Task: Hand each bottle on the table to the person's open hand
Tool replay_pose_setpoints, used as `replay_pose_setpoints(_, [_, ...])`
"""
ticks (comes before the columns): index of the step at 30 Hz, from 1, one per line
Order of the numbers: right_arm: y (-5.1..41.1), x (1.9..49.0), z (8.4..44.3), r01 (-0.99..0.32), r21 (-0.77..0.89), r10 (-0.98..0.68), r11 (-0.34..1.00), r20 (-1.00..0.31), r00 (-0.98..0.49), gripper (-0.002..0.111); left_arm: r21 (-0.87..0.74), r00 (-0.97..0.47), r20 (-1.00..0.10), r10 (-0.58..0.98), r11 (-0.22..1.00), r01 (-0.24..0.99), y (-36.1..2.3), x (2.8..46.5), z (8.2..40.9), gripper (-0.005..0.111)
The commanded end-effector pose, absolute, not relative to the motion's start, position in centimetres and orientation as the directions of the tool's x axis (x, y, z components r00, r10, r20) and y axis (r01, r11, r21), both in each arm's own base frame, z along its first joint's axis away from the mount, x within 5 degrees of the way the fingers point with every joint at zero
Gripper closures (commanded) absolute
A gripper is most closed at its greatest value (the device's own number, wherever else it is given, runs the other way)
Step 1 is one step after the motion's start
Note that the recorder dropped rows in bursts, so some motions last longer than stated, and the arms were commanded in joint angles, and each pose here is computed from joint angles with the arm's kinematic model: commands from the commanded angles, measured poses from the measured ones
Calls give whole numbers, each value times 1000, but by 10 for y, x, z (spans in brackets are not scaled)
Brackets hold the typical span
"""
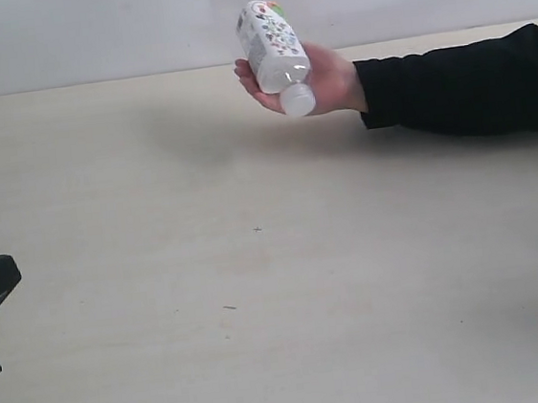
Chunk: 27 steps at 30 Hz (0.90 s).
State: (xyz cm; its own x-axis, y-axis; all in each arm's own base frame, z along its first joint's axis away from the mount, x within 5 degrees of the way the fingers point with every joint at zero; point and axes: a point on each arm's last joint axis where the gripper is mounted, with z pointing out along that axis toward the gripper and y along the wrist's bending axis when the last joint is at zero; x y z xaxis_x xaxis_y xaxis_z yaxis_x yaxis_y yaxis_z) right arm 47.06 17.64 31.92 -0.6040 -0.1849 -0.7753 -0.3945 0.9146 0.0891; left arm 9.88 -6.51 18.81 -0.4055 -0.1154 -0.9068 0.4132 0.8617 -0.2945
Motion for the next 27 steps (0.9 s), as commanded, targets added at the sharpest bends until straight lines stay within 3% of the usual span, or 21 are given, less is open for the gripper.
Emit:
replay_pose_setpoints(1, [168, 448, 354, -448, 30, -270, 893, -762, -589, 108, -301, -403, -907, -124, 860, 412, -65, 98, 188, 104])
replay_pose_setpoints(8, [156, 412, 379, -506, -5, -365, 863, -698, -616, 108, -301, -403, -907, -124, 860, 412, -65, 98, 188, 104])
replay_pose_setpoints(14, [144, 367, 376, -498, 24, -268, 867, -821, -505, 108, -301, -403, -907, -124, 860, 412, -65, 98, 188, 104])
replay_pose_setpoints(17, [114, 300, 344, -379, 125, -21, 917, -934, -357, 108, -301, -403, -907, -124, 860, 412, -65, 98, 188, 104])
replay_pose_setpoints(18, [107, 284, 342, -343, 135, 20, 930, -948, -318, 108, -301, -403, -907, -124, 860, 412, -65, 98, 188, 104])
replay_pose_setpoints(21, [70, 211, 292, -212, 139, 70, 967, -950, -303, 108, -301, -403, -907, -124, 860, 412, -65, 98, 188, 104])
replay_pose_setpoints(24, [58, 165, 259, -246, 154, 54, 957, -928, -369, 108, -301, -403, -907, -124, 860, 412, -65, 98, 188, 104])
replay_pose_setpoints(27, [55, 149, 250, -279, 167, 47, 946, -919, -391, 108, -301, -403, -907, -124, 860, 412, -65, 98, 188, 104])
